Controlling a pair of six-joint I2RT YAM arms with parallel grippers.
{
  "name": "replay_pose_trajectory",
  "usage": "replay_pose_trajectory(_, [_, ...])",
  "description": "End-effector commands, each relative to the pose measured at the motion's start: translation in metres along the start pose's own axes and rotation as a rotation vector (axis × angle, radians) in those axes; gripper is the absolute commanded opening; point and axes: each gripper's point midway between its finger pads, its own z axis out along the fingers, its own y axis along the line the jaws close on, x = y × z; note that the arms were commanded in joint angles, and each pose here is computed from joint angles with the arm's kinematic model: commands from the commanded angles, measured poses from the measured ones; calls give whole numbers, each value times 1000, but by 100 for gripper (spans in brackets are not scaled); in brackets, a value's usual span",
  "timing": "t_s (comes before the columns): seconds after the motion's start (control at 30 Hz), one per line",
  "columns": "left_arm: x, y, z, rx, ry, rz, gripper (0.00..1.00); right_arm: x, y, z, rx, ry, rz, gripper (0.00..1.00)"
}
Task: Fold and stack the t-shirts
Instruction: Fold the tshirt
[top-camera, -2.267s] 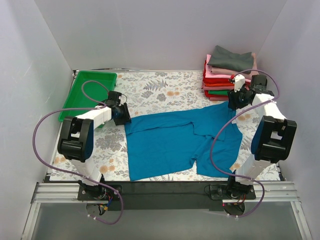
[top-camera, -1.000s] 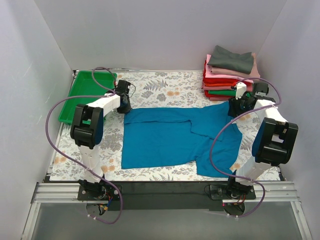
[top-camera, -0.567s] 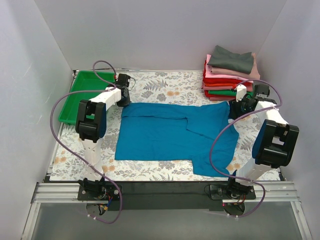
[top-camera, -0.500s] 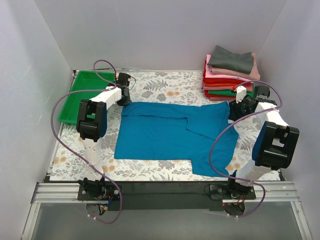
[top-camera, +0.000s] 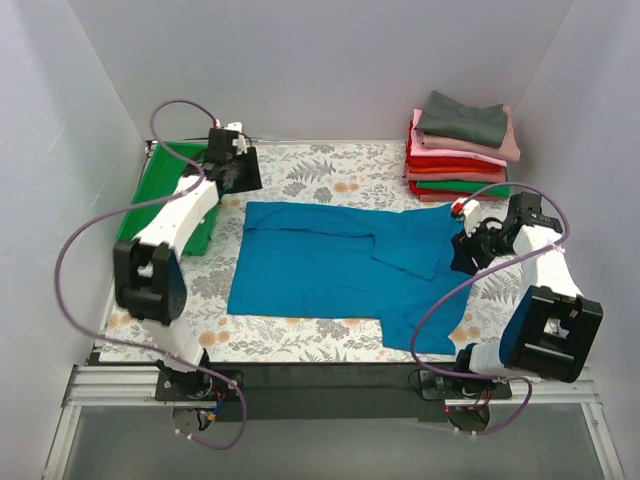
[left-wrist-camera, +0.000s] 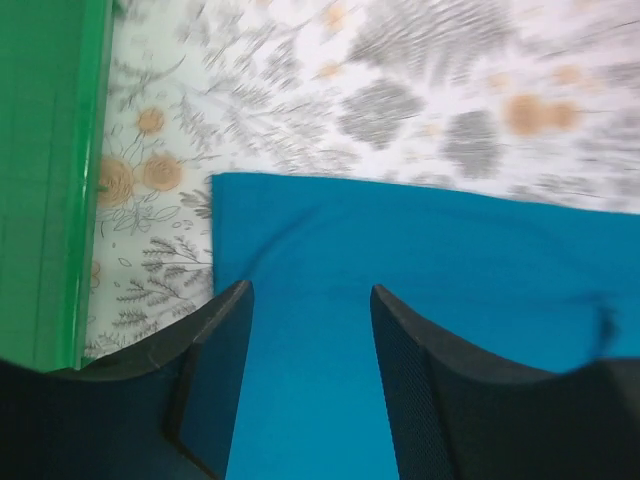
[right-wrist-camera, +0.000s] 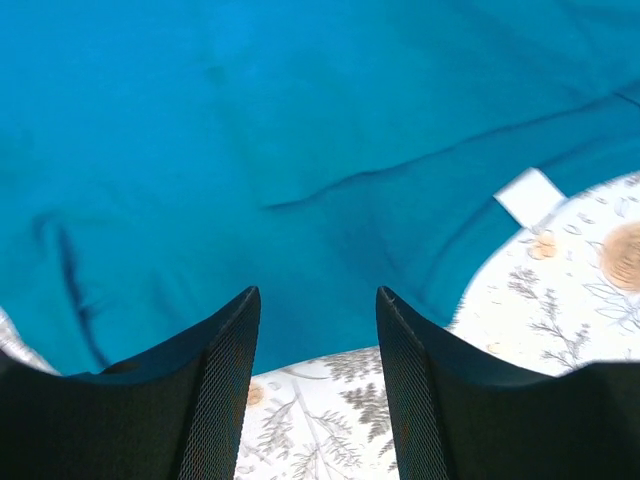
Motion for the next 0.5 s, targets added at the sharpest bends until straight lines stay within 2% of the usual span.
replay_pose_trajectory(0.0, [-46,-38,-112,231,-235,63,50,-5,53,-7,-162,-50,-103,57])
replay_pose_trajectory(0.03, [-29,-36,-121,238,-222,68,50,-4,61,-6,-181,-56,-137,58])
replay_pose_trajectory(0.07, [-32,-35,-157,264,-292,67,55,-6,70,-6,-202,-75,-151,58])
replay_pose_trajectory(0.1, [-24,-37,-174,301,-315,68,61,-11,79,-9,-205,-97,-190,58])
replay_pose_trajectory(0.13, [5,-32,-172,314,-275,60,67,-13,84,-10,-211,-116,-229,59])
replay_pose_trajectory(0.17, [19,-30,-180,334,-275,50,91,-13,95,-8,-232,-140,-244,65])
replay_pose_trajectory(0.2, [23,-31,-218,388,-359,40,96,-19,103,-10,-230,-170,-301,69])
replay_pose_trajectory(0.23, [50,-26,-213,394,-314,-26,98,-23,111,-10,-249,-209,-353,71])
replay_pose_trajectory(0.27, [57,-26,-226,414,-326,-52,98,-21,120,-7,-271,-228,-378,75])
replay_pose_trajectory(0.3, [75,-25,-234,423,-276,-89,98,-23,130,-7,-284,-245,-430,76])
replay_pose_trajectory(0.4, [125,-34,-228,487,-93,-276,88,-23,150,-3,-336,-260,-505,81])
replay_pose_trajectory(0.47, [154,-37,-225,506,17,-407,87,-19,153,0,-351,-242,-496,81])
